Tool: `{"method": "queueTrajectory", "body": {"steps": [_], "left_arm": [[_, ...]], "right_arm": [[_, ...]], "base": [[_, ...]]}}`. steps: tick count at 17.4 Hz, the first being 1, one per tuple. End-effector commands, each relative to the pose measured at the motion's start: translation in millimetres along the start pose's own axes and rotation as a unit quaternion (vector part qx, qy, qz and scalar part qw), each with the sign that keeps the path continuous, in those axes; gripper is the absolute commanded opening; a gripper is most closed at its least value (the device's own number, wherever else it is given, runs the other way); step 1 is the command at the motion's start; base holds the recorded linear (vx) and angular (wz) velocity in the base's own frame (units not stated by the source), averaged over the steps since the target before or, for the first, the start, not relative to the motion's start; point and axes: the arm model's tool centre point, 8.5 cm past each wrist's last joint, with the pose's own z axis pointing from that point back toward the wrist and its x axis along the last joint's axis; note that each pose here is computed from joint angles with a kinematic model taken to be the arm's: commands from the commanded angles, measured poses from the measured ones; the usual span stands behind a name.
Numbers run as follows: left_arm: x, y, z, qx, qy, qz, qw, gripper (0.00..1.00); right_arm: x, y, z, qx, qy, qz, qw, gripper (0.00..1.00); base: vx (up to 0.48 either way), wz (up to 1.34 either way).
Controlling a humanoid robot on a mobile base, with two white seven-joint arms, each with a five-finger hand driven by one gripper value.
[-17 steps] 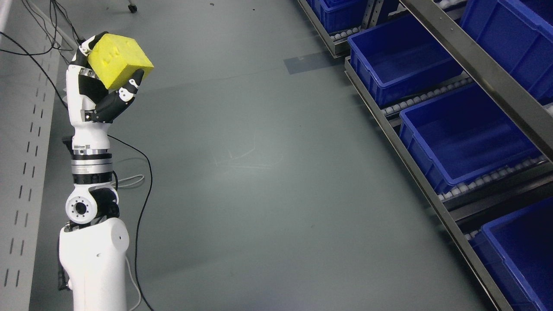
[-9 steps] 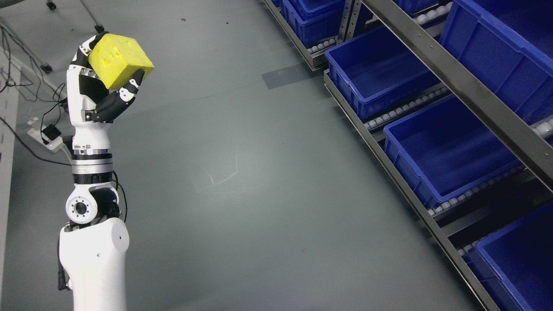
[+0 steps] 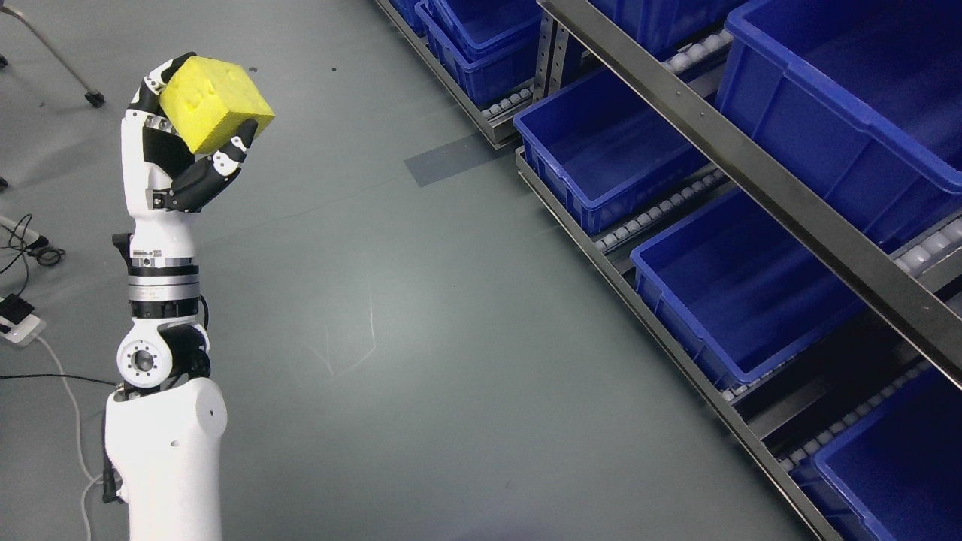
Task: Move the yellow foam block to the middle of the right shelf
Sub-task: 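Hold the cube raised in the left hand while turning toward the shelves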
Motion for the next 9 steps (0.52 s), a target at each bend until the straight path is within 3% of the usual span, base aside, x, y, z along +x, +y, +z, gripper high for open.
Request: {"method": "queueTrajectory", "body": {"steps": [1,9], "left_arm": [[8.1,-12.6,-7.3,-0.029,-0.012,-0.002,1.000,0.48],[16.9,-21.4,-8.4,-0.043,-0.025,-0.002,0.999,0.48]], "right_arm": [[9.0,-11.1,-0.6,-0.009,-0.011,0.000,1.000,1.00],[9.0,-11.1,-0.6,-0.008,-0.011,0.001,1.000,1.00]], "base": [[0.181,-0.19],[0.160,-0.38]]}}
